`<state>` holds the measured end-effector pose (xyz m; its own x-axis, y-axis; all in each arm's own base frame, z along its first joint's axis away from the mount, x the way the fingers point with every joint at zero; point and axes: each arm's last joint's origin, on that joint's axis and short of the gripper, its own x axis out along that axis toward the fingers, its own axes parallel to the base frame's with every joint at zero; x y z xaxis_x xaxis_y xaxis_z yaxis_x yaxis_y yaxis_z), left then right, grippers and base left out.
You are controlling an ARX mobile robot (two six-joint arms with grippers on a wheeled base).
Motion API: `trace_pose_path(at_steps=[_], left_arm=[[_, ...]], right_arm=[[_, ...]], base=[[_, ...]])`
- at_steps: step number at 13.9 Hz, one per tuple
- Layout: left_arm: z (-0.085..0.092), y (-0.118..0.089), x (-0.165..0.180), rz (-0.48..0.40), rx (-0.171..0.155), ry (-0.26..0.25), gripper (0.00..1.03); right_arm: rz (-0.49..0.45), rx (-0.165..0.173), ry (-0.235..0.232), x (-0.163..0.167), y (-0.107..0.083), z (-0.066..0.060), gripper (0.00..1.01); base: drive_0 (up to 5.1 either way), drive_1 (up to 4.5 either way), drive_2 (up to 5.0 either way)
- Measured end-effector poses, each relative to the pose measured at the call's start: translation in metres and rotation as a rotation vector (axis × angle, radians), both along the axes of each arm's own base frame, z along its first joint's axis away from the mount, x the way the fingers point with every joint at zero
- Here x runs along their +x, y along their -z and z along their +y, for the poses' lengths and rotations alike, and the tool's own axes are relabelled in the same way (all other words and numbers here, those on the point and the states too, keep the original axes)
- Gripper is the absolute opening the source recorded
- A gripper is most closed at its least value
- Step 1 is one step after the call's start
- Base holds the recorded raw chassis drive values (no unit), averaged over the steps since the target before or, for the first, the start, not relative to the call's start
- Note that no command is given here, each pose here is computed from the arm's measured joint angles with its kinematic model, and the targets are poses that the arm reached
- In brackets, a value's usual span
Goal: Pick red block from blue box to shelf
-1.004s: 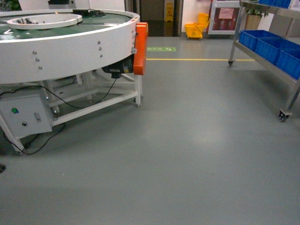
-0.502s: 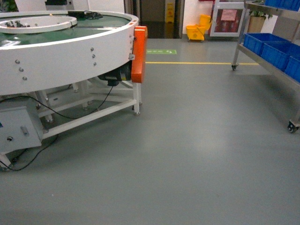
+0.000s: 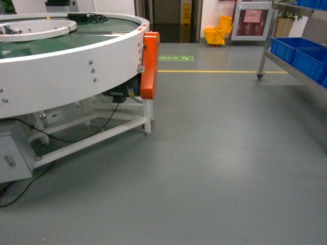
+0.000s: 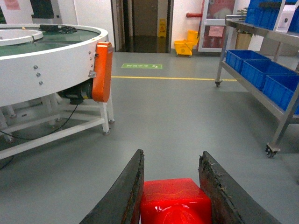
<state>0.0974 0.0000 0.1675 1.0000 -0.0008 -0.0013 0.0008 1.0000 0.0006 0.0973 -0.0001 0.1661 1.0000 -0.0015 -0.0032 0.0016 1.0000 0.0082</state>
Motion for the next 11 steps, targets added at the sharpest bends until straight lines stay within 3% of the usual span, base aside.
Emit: trace_pose_path(at_steps=[7,11], left_arm=[[0.0000,-0.0002,0.0000,-0.002,0.000,-0.001,0.98],[0.0002,-0.0009,0.0000,-0.010,0.000,-0.004,0.98]], right_arm=[[-0.006,0.000,-0.001,0.0000,-0.0006,0.0000,0.28],[-0.016,-0.001,-0.001,0.0000,-0.0015,0.0000,0.28]], base=[[0.0,4.31,-4.4],[-1.4,-1.36,-1.4]])
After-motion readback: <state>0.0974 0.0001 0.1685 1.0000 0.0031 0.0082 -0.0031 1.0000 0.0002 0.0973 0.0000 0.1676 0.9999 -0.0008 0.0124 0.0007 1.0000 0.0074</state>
